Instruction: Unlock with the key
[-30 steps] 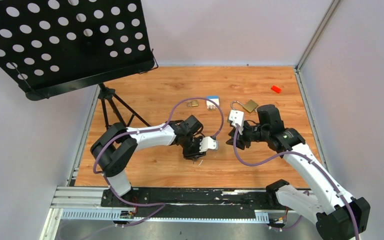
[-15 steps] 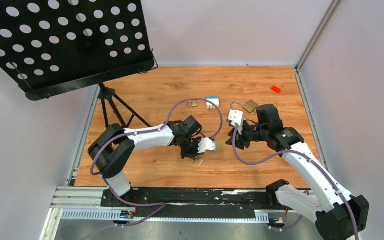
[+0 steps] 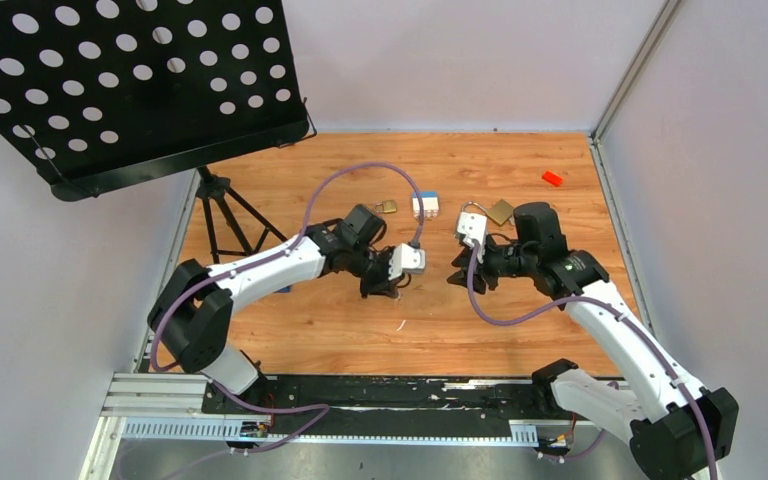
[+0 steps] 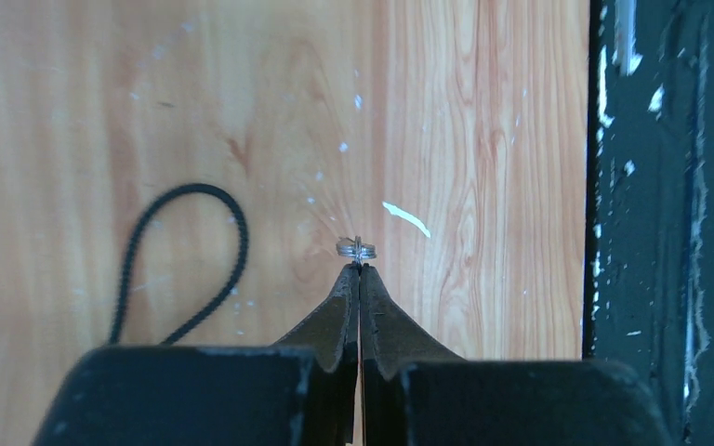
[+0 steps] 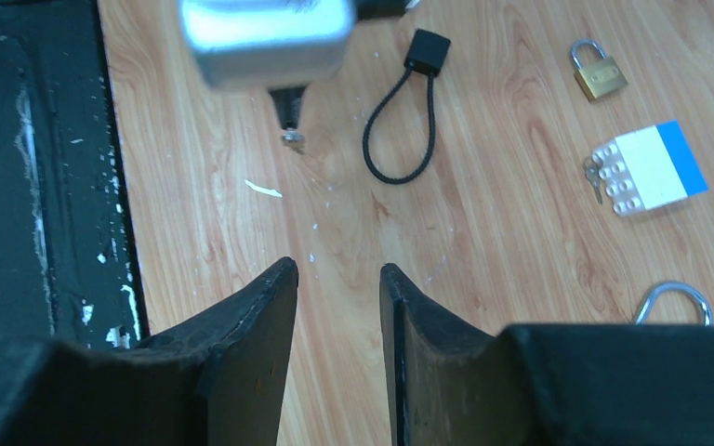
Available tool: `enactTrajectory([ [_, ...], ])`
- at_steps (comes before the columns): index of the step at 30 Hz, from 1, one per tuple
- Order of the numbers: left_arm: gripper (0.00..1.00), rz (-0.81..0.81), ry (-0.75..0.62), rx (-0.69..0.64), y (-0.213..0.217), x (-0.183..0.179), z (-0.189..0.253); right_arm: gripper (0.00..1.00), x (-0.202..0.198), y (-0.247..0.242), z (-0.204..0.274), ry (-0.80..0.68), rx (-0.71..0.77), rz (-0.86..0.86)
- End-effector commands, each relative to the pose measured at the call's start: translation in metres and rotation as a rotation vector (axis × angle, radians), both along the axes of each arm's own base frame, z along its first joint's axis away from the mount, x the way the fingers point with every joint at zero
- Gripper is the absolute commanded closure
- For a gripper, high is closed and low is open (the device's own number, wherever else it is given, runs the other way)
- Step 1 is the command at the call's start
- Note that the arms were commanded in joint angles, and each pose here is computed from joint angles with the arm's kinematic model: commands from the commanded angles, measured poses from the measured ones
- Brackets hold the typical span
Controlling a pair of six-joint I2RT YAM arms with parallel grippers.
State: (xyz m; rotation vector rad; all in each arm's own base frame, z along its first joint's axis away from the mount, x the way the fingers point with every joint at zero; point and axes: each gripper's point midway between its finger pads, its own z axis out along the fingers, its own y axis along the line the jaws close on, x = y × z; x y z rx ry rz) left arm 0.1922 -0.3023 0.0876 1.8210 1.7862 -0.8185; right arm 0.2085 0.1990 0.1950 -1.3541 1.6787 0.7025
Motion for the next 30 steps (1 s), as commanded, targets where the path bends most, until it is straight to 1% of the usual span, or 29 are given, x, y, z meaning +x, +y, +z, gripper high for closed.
enactTrajectory([
  [1,1.00,-0.030,0.025,-0.214,-0.019,-0.002,0.074,0.60,-0.001,0.022,0.033,-0.021,0.121,0.112],
  [4,1.00,-0.056,0.043,-0.291,-0.026,-0.010,0.101,0.57,-0.005,0.034,0.037,0.027,0.168,0.187],
  [7,1.00,-0.059,0.054,-0.364,-0.031,-0.015,0.126,0.48,-0.005,0.044,0.043,0.054,0.196,0.240],
  [8,1.00,-0.054,0.060,-0.385,-0.032,-0.016,0.134,0.46,-0.006,0.047,0.043,0.060,0.200,0.253],
  [11,1.00,-0.046,0.052,-0.446,-0.036,-0.017,0.155,0.46,-0.006,0.053,0.044,0.068,0.214,0.280],
  [16,1.00,-0.036,0.063,-0.503,-0.039,-0.021,0.171,0.49,-0.014,0.059,0.040,0.091,0.229,0.321],
  [20,1.00,-0.027,0.074,-0.523,-0.041,-0.021,0.173,0.51,-0.021,0.065,0.038,0.099,0.236,0.344],
  [25,1.00,-0.023,0.075,-0.538,-0.042,-0.020,0.175,0.57,-0.021,0.069,0.034,0.119,0.236,0.344],
  [30,1.00,-0.021,0.071,-0.537,-0.041,-0.021,0.175,0.73,-0.016,0.068,0.033,0.105,0.224,0.325],
])
